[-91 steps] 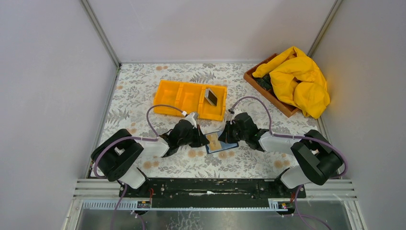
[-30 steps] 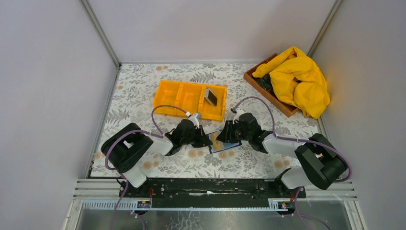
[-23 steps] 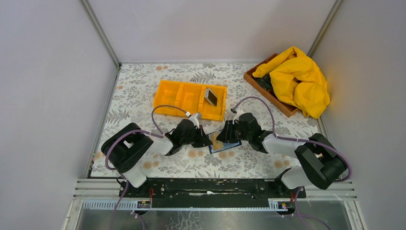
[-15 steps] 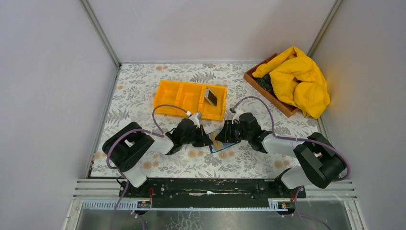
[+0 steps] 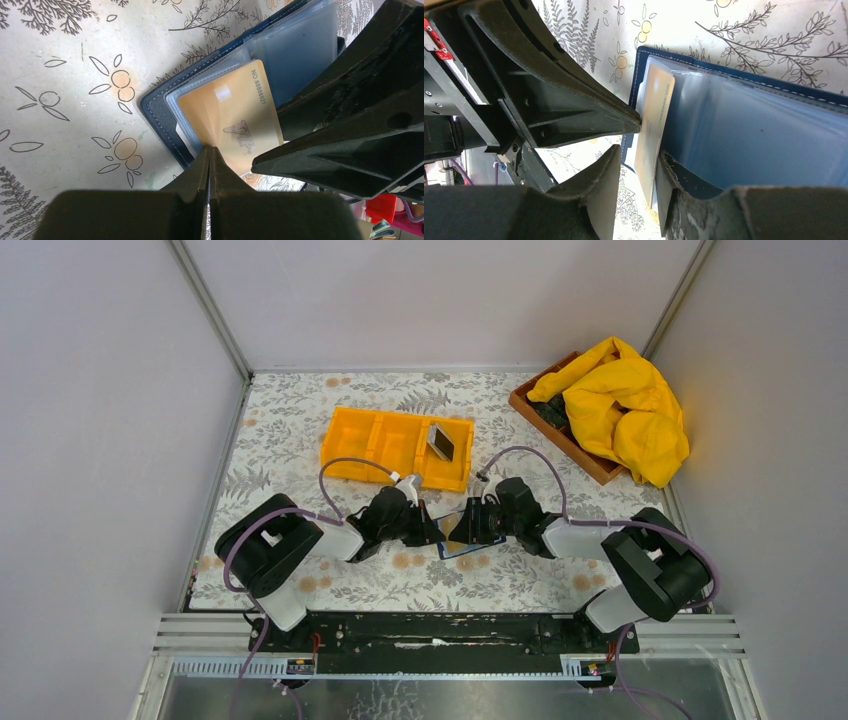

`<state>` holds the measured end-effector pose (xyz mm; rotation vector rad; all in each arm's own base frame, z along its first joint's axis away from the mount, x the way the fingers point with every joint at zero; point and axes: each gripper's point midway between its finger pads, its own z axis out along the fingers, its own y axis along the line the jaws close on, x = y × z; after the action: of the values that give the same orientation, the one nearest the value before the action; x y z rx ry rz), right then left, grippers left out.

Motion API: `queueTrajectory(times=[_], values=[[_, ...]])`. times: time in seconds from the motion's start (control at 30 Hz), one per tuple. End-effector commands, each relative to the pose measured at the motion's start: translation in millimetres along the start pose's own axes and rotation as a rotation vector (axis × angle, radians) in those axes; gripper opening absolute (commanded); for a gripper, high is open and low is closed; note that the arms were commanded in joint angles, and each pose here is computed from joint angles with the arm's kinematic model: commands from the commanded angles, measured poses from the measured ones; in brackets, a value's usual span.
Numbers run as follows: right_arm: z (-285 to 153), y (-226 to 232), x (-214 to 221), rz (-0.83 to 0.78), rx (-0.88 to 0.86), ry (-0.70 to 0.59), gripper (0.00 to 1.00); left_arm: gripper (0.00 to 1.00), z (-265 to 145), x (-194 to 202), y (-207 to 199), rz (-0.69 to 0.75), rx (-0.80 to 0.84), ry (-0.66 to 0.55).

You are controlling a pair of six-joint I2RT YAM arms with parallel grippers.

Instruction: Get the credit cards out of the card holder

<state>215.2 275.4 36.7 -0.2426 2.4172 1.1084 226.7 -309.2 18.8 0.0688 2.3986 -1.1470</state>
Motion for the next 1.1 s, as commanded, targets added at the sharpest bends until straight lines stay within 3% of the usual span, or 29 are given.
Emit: queueTrajectory(times=[0.0,0.33,1.07], values=[[1.8,15.2,4.1,-0.014,-0.073,0.041,0.39,0.00,2.0,12.1,26.0,-0.003,-0.091,0.040],[4.5,24.8,4.6,-0.008,-0.142,0.041,0.39,0.00,0.2,12.6,29.6,-0.008,-0.099,0.040],[-25.2,4.7,-25.6,-0.039,-0.034,-0.080,0.35,0.00,-4.2,10.7,38.8,-0.028,-0.116,0.032]])
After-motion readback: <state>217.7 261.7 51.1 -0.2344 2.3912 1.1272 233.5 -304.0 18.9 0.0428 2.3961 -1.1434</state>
